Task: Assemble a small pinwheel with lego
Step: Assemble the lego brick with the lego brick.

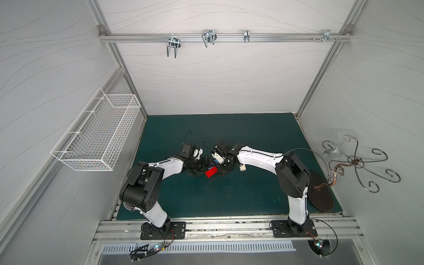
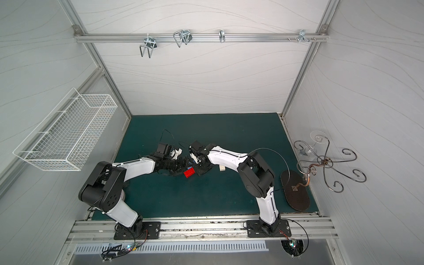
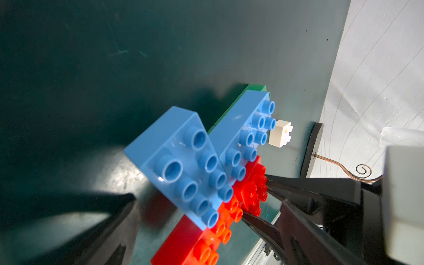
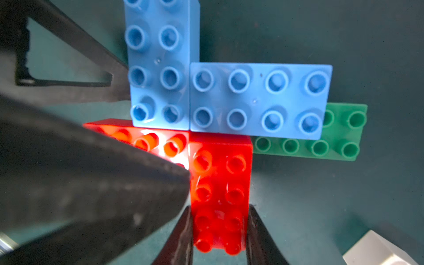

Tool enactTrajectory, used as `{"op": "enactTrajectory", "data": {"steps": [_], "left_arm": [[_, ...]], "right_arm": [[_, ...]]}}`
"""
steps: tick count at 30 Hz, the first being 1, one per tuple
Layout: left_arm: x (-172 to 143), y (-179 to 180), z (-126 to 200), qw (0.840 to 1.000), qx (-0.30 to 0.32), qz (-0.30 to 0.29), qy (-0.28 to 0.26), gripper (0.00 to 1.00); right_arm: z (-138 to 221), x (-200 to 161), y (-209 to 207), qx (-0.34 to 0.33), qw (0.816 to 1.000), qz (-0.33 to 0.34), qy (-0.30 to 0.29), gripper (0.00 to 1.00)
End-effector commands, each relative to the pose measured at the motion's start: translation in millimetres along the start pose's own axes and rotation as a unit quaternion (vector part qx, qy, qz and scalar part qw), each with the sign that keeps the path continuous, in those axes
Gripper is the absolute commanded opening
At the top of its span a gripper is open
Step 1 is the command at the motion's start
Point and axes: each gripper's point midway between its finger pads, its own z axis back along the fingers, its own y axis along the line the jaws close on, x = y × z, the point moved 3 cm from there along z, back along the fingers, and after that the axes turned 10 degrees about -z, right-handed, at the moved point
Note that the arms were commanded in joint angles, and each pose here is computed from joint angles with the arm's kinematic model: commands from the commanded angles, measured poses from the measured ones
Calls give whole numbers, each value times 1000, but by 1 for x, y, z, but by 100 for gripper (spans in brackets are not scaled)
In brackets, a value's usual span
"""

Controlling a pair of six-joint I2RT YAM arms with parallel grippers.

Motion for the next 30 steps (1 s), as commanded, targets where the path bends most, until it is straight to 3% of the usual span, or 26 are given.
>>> {"op": "enactTrajectory", "data": {"steps": [1, 15, 30], "left_arm": [[-5, 12, -11, 999, 32, -4, 16, 100], [-21, 37, -6, 990, 133, -14, 46, 92], [-23, 46, -3, 987, 156, 6, 35, 83]], "right_arm": [[-5, -1, 2, 6, 1000, -7, 17, 12], [-3, -3, 5, 14, 999, -14, 27, 13], [-5, -6, 5, 12, 999, -15, 33, 13]]}}
